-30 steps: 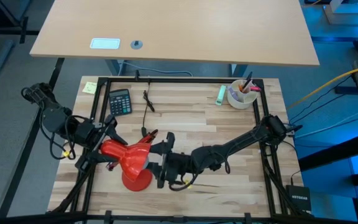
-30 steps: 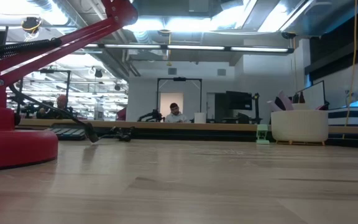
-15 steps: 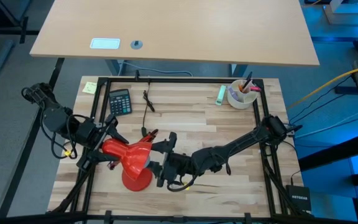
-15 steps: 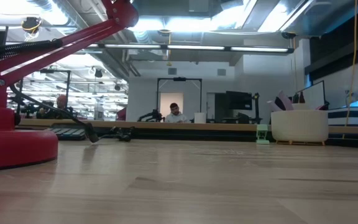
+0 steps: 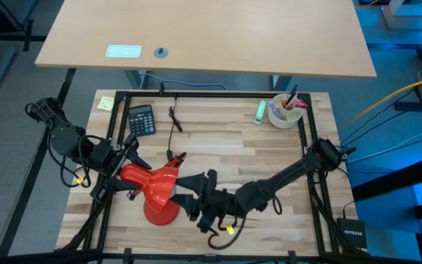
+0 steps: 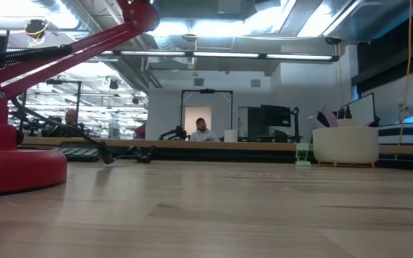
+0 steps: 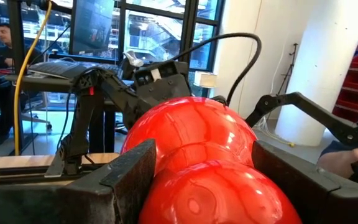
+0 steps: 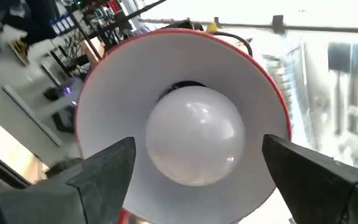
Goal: Screw lightbulb
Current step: Insert the light bulb into the orange desk lamp
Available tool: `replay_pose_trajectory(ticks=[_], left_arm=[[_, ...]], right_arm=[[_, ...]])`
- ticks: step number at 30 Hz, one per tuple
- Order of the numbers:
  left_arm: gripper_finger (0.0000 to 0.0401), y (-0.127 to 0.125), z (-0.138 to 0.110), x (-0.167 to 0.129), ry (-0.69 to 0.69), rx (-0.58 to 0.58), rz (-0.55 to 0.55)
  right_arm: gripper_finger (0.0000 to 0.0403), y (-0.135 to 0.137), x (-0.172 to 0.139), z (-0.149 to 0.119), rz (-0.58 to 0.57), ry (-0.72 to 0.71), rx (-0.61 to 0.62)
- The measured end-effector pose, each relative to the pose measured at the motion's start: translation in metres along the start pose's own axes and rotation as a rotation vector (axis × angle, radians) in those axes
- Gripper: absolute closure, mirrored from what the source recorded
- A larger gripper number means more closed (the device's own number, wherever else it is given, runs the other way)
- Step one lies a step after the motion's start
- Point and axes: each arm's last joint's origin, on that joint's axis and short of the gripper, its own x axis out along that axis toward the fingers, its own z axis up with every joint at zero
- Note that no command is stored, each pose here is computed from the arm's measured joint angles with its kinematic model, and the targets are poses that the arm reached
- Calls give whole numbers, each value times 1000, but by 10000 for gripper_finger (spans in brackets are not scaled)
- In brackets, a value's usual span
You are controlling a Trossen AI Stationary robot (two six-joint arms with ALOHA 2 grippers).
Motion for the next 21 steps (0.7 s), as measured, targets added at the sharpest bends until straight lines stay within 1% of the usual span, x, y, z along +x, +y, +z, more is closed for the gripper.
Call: replay_pose_trajectory(ticks=[3,5,8,10,15,21], left_arm=[[148,0,0,0,0,0,-1],[148,0,0,0,0,-1,-4],[148,0,0,0,0,-1,-5],[148,0,0,0,1,-4,-4],[148,0,0,0,2,-5,-5],[148,0,0,0,3,-6,-5]], right_arm=[[59,3,3,-3,27,-47,-124],[65,3,7,-7,20,-46,-206],[72,2,10,-12,15,-47,-275],[77,0,12,-14,7,-61,-306],[91,0,12,-12,1,-146,-360],[106,-1,15,-16,-1,-136,-370]])
